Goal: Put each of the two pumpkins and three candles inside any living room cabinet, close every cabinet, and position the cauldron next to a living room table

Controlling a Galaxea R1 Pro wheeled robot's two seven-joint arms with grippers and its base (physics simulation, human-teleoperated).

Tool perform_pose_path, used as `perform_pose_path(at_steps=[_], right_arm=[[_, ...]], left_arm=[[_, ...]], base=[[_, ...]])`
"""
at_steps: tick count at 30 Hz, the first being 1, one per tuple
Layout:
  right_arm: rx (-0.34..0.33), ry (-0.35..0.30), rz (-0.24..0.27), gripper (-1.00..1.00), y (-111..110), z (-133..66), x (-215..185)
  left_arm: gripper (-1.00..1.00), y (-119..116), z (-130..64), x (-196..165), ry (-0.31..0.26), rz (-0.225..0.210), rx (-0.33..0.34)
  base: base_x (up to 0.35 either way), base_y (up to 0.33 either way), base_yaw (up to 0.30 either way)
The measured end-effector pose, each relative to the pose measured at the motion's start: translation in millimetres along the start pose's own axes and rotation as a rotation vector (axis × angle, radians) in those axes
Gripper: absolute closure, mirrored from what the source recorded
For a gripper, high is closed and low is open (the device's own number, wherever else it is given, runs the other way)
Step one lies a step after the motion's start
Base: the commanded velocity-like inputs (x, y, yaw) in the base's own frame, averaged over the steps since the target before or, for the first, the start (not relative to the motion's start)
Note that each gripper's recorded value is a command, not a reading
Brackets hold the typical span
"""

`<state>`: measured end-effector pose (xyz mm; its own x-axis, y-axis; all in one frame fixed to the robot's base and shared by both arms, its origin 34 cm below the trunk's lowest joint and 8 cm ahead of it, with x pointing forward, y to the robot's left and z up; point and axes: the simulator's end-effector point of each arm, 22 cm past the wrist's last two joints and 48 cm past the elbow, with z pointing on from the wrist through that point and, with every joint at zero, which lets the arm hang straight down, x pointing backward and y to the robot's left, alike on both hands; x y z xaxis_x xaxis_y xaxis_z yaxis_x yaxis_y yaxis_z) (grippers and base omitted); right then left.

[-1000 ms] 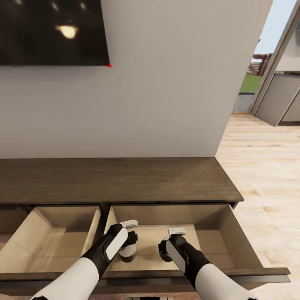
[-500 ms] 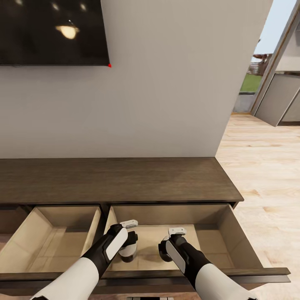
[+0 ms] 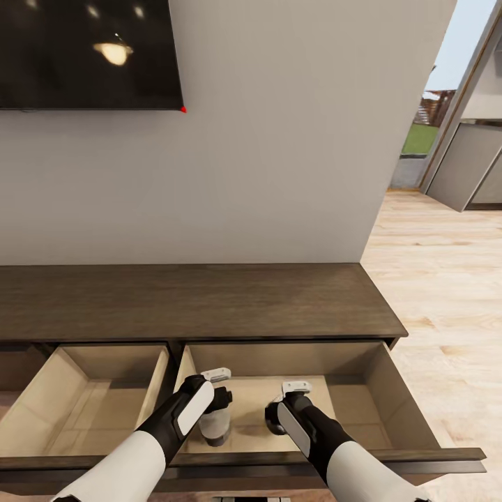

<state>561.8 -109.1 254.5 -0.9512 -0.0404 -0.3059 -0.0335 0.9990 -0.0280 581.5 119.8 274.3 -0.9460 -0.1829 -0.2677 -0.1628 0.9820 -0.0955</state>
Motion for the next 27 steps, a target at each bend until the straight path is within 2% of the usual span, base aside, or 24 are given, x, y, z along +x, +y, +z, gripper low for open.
perform_pose_path(at_steps=[9,16,27], right_arm=[[-0.010,-0.001,0.001,-1.00,2.1,0.0,-0.4],[-0.009,-0.039,0.016,-1.00,2.0,0.0,-8.3],[-0.009,-0.042,0.017,-1.00,1.9,0.0,-9.1]], left_arm=[[-1.00,-0.1,0.0,0.0,0.000,0.000,0.000],[-1.00,0.0,0.0,-0.1,0.000,-0.001,0.001],[-1.00,0.0,-0.2,-0.4,-0.001,0.000,-0.001]], base=[[0.000,0.000,0.000],[0.000,0.000,0.000],[0.000,0.000,0.000]])
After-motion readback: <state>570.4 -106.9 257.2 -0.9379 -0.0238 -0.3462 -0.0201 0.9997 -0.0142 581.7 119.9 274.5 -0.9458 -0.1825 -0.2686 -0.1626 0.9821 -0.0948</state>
